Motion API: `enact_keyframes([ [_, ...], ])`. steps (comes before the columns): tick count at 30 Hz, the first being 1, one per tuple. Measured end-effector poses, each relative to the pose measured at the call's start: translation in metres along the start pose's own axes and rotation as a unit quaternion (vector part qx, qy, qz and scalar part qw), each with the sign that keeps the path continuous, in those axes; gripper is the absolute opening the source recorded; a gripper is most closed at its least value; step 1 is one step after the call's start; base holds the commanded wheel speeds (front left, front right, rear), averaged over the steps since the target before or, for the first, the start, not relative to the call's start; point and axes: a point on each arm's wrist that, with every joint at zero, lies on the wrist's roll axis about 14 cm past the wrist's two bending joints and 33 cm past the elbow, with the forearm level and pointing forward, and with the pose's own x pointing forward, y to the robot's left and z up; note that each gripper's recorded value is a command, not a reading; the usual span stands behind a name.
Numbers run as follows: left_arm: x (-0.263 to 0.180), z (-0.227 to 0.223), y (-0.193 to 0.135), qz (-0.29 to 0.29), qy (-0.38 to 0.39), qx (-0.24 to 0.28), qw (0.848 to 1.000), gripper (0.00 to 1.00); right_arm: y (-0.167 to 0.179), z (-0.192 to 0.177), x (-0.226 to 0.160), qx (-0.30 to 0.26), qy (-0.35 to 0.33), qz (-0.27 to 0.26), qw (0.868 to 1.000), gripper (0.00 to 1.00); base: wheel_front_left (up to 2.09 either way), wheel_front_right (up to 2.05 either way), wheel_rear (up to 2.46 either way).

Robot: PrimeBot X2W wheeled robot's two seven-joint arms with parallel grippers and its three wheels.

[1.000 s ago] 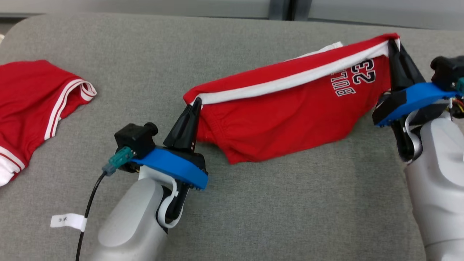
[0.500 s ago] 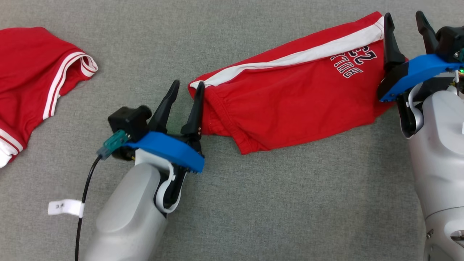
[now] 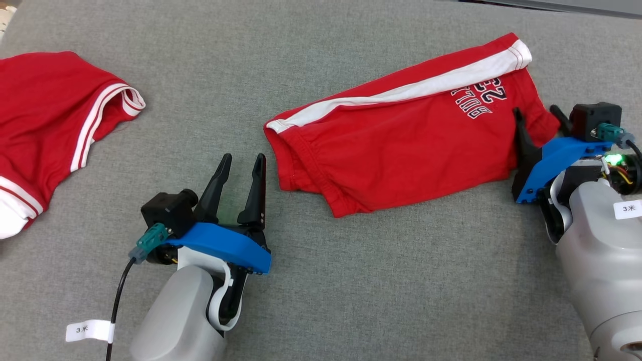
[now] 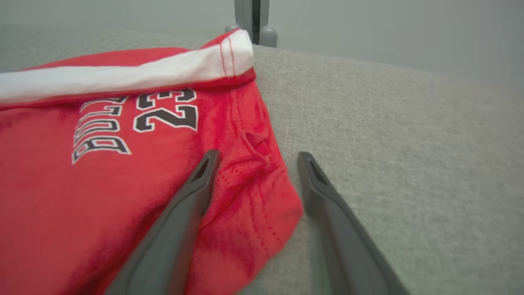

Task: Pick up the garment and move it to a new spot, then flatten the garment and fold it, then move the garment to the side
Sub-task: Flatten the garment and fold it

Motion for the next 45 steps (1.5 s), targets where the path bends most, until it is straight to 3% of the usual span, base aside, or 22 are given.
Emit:
enact_keyframes([
  [1,-0.001,0.001,0.000,0.001,-0.001,0.000,1.000,1.00,0.000,-0.003,-0.001,0.004,0.006,0.000,1.000,0.77,0.00,0.00,0.00],
  [2,-0.003,0.001,0.001,0.003,-0.002,0.000,1.000,1.00,0.000,-0.005,-0.002,0.011,0.011,-0.002,1.000,0.33,0.00,0.00,0.00],
  [3,-0.005,0.000,0.001,0.004,-0.001,0.002,1.000,1.00,-0.001,-0.006,-0.004,0.020,0.012,-0.005,1.000,0.00,0.00,0.00,0.00],
  [15,-0.053,-0.004,-0.003,0.015,0.000,0.021,1.000,1.00,-0.023,-0.021,-0.067,0.121,-0.016,-0.060,0.991,0.00,0.00,0.00,0.00],
  [26,-0.099,-0.018,-0.034,-0.013,0.000,0.018,1.000,1.00,-0.053,-0.062,-0.157,0.159,-0.031,-0.113,0.980,0.00,0.00,0.00,0.00],
  [28,-0.103,-0.020,-0.039,-0.019,0.001,0.019,1.000,1.00,-0.059,-0.061,-0.165,0.159,-0.038,-0.120,0.979,0.00,0.00,0.00,0.00],
  [31,-0.105,-0.021,-0.041,-0.020,0.000,0.015,1.000,1.00,-0.060,-0.032,-0.160,0.141,-0.081,-0.110,0.981,0.00,0.00,0.00,0.00],
  [35,-0.109,-0.023,-0.037,-0.014,0.001,0.014,1.000,1.00,-0.028,0.023,-0.142,0.106,-0.146,-0.057,0.982,0.00,0.00,0.00,0.00],
  [39,-0.115,-0.021,-0.029,0.001,-0.004,0.009,1.000,1.00,0.044,0.072,-0.126,0.075,-0.194,0.040,0.977,0.00,0.00,0.00,0.00],
  [45,-0.128,-0.017,-0.012,0.033,-0.016,0.000,0.999,1.00,0.148,0.079,-0.121,0.036,-0.185,0.171,0.967,0.00,0.00,0.00,0.00],
])
